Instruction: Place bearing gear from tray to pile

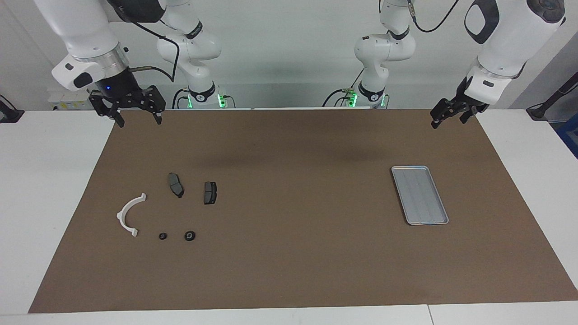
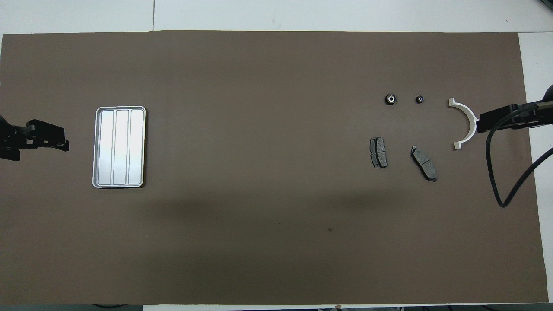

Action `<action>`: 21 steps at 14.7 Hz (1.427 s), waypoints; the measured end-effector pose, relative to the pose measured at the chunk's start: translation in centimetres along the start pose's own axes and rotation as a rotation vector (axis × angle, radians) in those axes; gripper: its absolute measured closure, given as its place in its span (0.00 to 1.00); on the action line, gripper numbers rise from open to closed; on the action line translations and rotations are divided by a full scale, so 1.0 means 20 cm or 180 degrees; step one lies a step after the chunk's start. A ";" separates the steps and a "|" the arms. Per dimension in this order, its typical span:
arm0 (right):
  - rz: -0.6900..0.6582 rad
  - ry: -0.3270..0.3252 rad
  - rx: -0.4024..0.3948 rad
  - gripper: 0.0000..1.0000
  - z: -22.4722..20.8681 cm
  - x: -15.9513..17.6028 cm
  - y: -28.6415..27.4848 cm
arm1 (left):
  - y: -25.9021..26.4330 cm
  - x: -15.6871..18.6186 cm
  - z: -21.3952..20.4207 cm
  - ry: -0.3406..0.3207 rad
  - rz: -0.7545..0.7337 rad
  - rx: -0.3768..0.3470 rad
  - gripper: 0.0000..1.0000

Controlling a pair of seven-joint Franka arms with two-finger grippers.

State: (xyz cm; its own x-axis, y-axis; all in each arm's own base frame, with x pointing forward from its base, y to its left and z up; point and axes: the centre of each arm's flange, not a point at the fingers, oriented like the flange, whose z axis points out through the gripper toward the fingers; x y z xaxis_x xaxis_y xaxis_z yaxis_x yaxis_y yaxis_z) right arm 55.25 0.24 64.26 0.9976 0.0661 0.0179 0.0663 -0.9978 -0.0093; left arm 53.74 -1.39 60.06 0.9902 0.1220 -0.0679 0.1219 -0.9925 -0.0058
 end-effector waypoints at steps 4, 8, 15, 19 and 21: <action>-0.0005 0.0027 0.0002 0.00 -0.04 -0.02 0.00 | 0.00 0.00 0.00 0.0000 0.0000 0.0000 0.00; -0.0035 0.0031 0.0002 0.00 -0.05 -0.03 -0.03 | 0.00 0.00 0.00 0.0000 0.0000 0.0000 0.00; 0.0020 0.0014 0.0002 0.00 -0.04 -0.04 0.02 | 0.00 0.00 0.00 0.0000 0.0000 0.0000 0.00; 0.0020 0.0003 0.0002 0.00 -0.04 -0.04 0.02 | 0.00 0.00 0.00 0.0000 0.0000 0.0000 0.00; 0.0020 -0.0034 0.0005 0.00 -0.03 -0.04 0.02 | 0.00 0.00 0.00 0.0000 0.0000 0.0000 0.00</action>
State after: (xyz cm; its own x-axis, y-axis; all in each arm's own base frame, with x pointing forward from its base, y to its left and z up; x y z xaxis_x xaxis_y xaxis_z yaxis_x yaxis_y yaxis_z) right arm 54.41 -0.14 64.80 0.9982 0.0601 0.0071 0.0602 -0.9981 -0.0109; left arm 53.74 -1.39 60.06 0.9902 0.1220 -0.0679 0.1219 -0.9925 -0.0058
